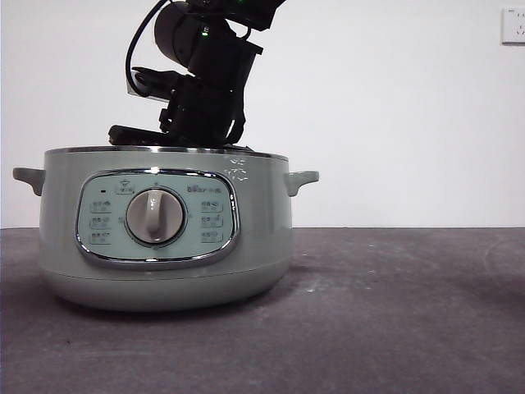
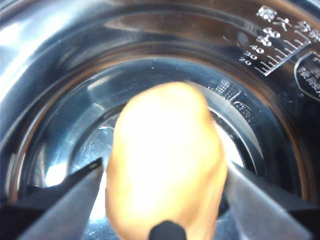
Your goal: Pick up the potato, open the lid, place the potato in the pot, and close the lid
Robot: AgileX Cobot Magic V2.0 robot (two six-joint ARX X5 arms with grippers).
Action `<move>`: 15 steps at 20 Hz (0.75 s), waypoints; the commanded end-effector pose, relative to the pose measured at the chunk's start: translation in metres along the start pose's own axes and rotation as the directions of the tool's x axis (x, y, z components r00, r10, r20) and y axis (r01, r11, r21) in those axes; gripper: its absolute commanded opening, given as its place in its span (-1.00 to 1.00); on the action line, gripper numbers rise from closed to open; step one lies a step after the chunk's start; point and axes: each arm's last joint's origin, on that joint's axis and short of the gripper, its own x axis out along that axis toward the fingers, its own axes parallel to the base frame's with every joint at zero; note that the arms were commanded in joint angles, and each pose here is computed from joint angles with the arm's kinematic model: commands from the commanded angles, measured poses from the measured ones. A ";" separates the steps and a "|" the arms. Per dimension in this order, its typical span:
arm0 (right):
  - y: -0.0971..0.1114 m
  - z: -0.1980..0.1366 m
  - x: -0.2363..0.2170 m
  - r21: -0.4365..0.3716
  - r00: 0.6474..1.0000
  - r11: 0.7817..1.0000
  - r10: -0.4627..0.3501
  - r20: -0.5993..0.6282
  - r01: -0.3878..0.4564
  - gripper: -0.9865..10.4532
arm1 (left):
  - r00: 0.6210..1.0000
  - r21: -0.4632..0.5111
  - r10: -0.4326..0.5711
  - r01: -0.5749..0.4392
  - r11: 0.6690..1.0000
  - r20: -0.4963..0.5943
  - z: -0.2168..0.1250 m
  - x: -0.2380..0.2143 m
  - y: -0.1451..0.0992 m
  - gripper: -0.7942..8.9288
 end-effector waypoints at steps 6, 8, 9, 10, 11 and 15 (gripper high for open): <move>0.000 0.005 -0.035 0.018 1.000 1.000 -0.010 0.024 0.010 -0.06 | 0.997 -0.002 0.030 -0.030 1.000 0.064 0.010 -0.003 0.001 -0.85; -0.003 0.005 -0.075 0.026 0.999 1.000 -0.018 0.048 0.017 -0.06 | 0.999 0.004 0.031 -0.031 1.000 0.039 0.011 0.007 -0.001 -0.85; -0.007 0.004 -0.097 0.034 0.998 0.999 -0.026 0.058 0.024 -0.06 | 0.999 0.006 0.030 -0.031 1.000 0.027 0.013 0.014 -0.002 -0.85; -0.011 0.001 -0.119 0.044 0.997 0.998 -0.040 0.067 0.037 -0.06 | 0.999 0.009 0.030 -0.030 1.000 0.014 0.014 0.022 -0.003 -0.85; -0.015 -0.003 -0.143 0.056 0.994 0.996 -0.075 0.076 0.071 -0.06 | 1.000 0.014 0.029 -0.029 0.999 -0.009 0.015 0.033 -0.005 -0.85; -0.029 -0.025 -0.229 0.110 0.980 0.987 -0.134 0.145 0.119 -0.06 | 0.996 0.027 -0.011 0.013 1.000 -0.090 0.020 0.094 -0.018 -0.85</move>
